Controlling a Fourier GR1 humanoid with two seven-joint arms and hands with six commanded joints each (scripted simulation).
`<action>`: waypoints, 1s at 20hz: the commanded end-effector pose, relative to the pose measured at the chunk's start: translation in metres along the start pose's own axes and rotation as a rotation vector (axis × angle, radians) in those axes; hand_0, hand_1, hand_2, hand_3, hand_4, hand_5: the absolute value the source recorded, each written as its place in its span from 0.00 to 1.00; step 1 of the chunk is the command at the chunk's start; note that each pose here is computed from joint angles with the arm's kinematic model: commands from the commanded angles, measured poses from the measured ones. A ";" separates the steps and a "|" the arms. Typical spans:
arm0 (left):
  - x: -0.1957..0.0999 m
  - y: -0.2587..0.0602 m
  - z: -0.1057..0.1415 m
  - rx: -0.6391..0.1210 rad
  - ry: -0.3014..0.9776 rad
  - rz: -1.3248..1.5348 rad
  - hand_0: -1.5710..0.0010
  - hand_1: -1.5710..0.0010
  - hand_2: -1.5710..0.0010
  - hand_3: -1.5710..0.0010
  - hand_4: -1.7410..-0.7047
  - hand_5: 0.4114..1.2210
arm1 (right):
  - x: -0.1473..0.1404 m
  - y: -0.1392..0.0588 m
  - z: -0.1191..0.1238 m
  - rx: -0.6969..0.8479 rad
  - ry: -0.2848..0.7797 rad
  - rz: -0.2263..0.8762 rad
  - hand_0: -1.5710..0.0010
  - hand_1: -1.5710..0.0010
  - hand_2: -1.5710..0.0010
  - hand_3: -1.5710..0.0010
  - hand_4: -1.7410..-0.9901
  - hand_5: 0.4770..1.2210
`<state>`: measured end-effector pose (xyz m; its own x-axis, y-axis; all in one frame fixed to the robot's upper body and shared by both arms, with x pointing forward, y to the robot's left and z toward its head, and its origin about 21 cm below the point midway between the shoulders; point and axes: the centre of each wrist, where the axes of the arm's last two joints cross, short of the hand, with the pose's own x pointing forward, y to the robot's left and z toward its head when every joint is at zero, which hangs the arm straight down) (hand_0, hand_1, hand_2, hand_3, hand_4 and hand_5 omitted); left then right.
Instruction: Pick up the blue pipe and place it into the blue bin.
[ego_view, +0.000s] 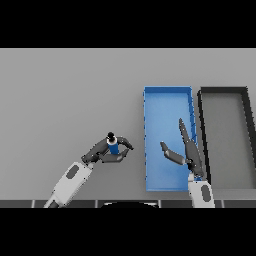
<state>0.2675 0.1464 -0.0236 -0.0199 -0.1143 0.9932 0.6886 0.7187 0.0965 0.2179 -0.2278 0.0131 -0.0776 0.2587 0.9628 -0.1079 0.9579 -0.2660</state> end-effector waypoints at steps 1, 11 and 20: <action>-0.001 -0.003 -0.002 -0.007 0.013 -0.010 0.54 0.45 0.43 0.44 0.26 0.64 | 0.000 0.000 -0.002 0.002 -0.003 -0.003 1.00 1.00 1.00 1.00 0.72 0.17; 0.016 -0.019 -0.010 0.005 -0.160 -0.032 0.06 0.05 0.05 0.09 0.03 0.96 | 0.002 0.003 -0.004 0.005 -0.013 0.002 1.00 1.00 1.00 1.00 0.74 0.17; 0.067 -0.024 -0.015 -0.050 -0.239 -0.054 0.01 0.01 0.01 0.05 0.00 0.99 | -0.002 -0.004 0.004 0.003 -0.041 0.025 1.00 1.00 1.00 1.00 0.80 0.17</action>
<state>0.2603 0.1109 0.0399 -0.2248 0.0201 0.9742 0.7177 0.6797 0.1516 0.2143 -0.2326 0.0123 -0.1227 0.2770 0.9530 -0.1079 0.9508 -0.2903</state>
